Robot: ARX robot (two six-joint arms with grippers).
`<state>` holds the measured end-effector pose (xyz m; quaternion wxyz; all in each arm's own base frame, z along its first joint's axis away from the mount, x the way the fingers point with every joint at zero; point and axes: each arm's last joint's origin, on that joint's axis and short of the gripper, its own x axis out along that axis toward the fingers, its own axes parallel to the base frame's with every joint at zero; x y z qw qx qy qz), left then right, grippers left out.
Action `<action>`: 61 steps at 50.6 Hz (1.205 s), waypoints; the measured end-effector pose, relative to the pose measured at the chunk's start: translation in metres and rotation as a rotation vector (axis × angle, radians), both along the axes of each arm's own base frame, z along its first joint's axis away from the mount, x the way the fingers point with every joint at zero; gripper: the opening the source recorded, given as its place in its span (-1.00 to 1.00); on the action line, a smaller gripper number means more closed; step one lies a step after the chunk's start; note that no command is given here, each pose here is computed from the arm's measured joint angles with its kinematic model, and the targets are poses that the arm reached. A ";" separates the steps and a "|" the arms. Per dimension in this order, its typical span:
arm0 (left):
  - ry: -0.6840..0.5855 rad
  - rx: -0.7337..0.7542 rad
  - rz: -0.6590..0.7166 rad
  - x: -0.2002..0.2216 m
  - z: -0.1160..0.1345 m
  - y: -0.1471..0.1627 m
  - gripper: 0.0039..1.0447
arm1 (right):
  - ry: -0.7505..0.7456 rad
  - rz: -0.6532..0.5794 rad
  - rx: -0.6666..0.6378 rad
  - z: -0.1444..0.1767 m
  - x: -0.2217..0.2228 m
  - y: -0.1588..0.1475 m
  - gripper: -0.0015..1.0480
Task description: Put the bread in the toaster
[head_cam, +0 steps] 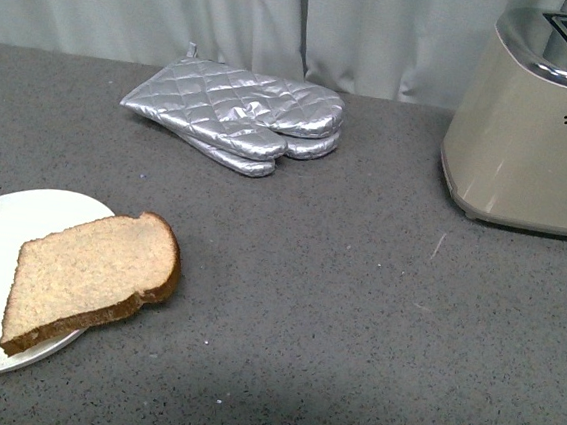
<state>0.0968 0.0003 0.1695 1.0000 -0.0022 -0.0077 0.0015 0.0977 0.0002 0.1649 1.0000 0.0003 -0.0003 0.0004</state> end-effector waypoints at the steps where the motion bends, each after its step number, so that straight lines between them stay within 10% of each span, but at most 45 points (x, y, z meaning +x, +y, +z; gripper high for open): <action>1: 0.000 0.000 0.000 0.000 0.000 0.000 0.88 | 0.000 0.000 0.000 0.000 0.000 0.000 0.82; 43: 0.007 -0.007 -0.015 0.000 0.000 0.000 0.88 | 0.000 0.000 0.000 0.000 0.000 0.000 0.82; 49: 0.359 -0.462 -0.208 0.007 -0.010 0.001 0.88 | -0.001 0.004 0.000 0.000 0.000 0.000 0.82; 61: 0.390 -0.912 -0.115 0.056 0.000 0.016 0.88 | -0.001 0.001 0.000 0.000 0.000 0.000 0.82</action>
